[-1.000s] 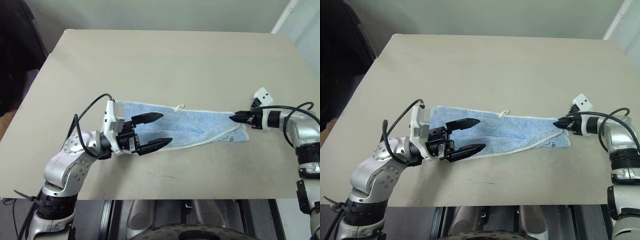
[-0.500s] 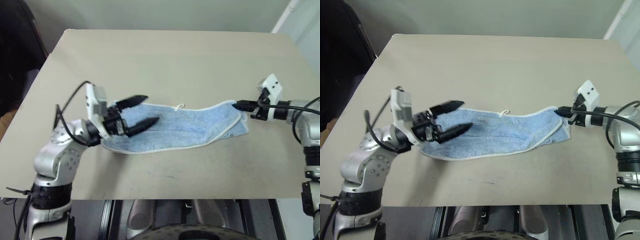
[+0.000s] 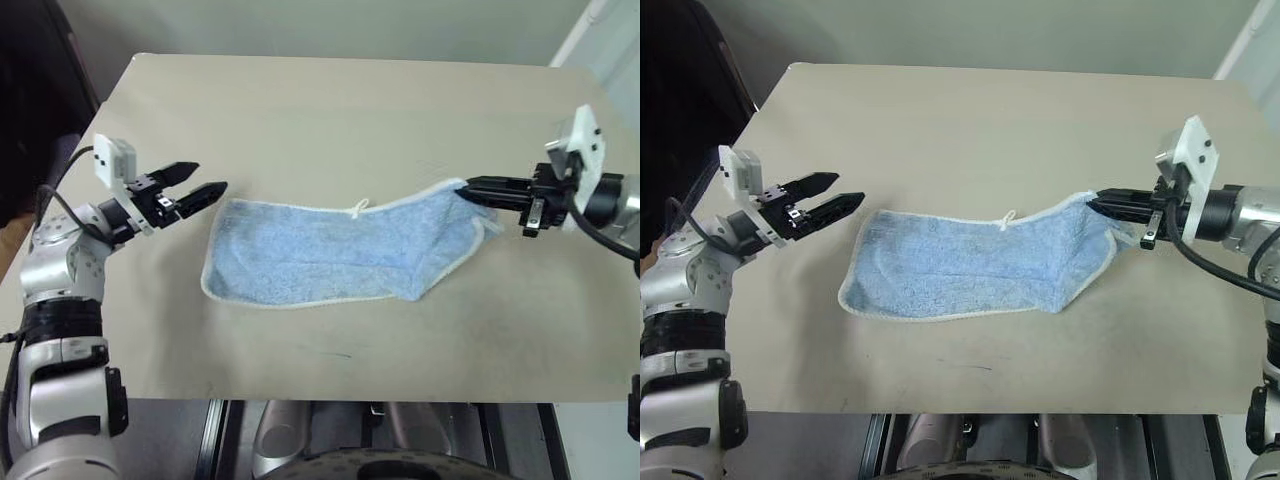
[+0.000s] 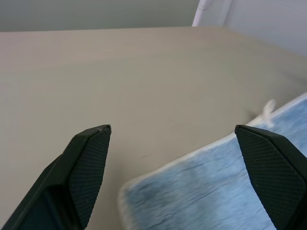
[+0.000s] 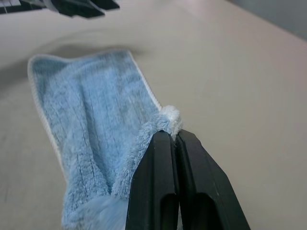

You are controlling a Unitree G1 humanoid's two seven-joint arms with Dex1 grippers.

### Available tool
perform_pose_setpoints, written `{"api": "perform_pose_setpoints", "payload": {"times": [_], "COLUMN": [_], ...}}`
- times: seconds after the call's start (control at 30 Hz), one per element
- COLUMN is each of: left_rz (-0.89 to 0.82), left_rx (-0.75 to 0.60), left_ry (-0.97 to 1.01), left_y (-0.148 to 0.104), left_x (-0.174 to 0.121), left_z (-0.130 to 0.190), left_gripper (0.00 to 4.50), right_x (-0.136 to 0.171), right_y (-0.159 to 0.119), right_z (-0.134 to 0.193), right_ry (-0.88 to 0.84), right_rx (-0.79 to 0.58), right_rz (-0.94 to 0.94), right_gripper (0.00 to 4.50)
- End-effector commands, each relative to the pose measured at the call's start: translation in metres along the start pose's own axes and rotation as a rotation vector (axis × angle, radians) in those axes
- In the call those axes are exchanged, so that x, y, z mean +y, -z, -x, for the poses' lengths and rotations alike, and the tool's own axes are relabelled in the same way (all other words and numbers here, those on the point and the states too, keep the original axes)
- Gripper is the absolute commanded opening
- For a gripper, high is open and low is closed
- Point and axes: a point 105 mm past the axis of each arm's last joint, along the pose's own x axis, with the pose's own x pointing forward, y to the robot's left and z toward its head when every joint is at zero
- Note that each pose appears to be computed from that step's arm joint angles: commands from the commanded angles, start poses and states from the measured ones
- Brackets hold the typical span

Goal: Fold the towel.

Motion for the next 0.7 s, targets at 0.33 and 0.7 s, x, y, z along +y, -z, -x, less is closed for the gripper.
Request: {"api": "perform_pose_setpoints", "payload": {"times": [0.33,0.7], "left_rz": [0.077,0.152], "left_rx": [0.062,0.094], "left_ry": [-0.088,0.032], "left_y": [0.016,0.035], "left_x": [0.036,0.014], "left_z": [0.013,-0.018], "left_gripper": [4.50,4.50], "right_x": [0.008,0.019], "right_y": [-0.090,-0.125], "right_z": [0.030,0.044], "right_ry": [0.011,-0.001], "right_rx": [-0.221,-0.316], "right_rz": [0.137,0.155], "right_gripper": [0.02,0.02]}}
